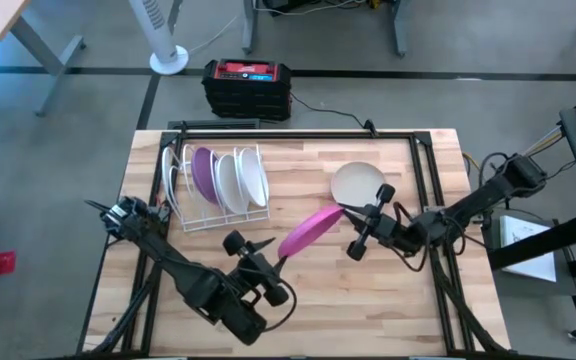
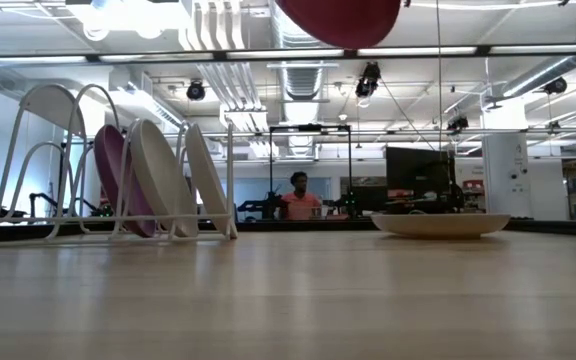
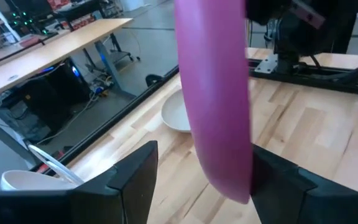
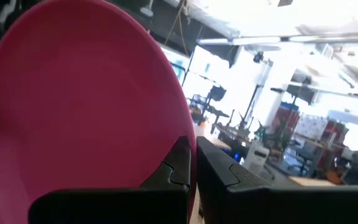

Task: Sort dishes
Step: Put the pink plate into the white dish rack

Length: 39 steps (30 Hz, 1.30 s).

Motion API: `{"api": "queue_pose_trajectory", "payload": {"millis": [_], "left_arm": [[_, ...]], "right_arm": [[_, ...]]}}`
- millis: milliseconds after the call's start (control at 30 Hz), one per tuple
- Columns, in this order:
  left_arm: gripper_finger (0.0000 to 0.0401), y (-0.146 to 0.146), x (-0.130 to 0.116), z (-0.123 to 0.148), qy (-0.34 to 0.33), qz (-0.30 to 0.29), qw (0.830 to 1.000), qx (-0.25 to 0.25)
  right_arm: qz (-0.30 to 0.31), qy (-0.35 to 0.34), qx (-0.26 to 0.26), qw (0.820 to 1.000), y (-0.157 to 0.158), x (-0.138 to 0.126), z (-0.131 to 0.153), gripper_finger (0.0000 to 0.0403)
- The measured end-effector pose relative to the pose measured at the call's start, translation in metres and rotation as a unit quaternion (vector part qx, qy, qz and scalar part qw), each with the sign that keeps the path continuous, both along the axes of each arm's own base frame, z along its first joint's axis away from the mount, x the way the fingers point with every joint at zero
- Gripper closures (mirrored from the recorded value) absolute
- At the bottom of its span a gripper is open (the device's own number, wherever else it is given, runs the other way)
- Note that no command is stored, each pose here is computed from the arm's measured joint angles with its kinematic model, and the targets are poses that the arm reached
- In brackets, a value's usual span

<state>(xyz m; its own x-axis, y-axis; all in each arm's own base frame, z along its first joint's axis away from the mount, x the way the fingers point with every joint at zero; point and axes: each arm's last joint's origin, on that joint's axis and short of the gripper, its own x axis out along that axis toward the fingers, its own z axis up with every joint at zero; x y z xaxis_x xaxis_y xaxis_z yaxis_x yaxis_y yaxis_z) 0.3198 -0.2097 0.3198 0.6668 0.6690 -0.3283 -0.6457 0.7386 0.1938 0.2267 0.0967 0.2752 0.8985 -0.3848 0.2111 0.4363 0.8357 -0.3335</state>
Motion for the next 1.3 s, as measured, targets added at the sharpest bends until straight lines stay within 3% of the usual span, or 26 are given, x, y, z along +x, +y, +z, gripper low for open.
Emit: {"api": "queue_pose_trajectory", "payload": {"millis": [133,300,467,633,867,1067,1300], "left_arm": [[0.0186,0.001,0.001,-0.001,0.009,-0.004,1.0,-0.008],[0.0187,0.001,0.001,-0.001,0.004,-0.002,1.0,-0.006],[0.0207,0.001,0.002,0.0,0.0,0.001,1.0,-0.002],[0.026,0.001,0.003,0.0,0.006,-0.004,1.0,0.011],[0.0376,0.002,0.002,0.002,-0.001,0.0,1.0,0.024],[0.0377,0.002,0.002,0.002,-0.004,0.002,1.0,0.029],[0.0377,0.002,0.004,0.002,-0.003,0.004,0.999,0.037]], "right_arm": [[0.006,-0.016,-0.013,1.0,0.003,0.005,-0.003,0.0403],[0.067,-0.055,-0.007,0.996,0.009,0.011,-0.007,0.0403],[0.072,-0.078,0.003,0.994,0.012,0.015,-0.012,0.0403],[0.082,-0.08,0.017,0.993,0.013,0.018,-0.016,0.0403],[0.083,-0.082,0.028,0.993,0.014,0.017,-0.016,0.0402],[0.08,-0.08,0.029,0.993,0.013,0.017,-0.016,0.0395],[0.045,-0.072,0.057,0.995,0.011,0.018,-0.018,0.0339]]}}
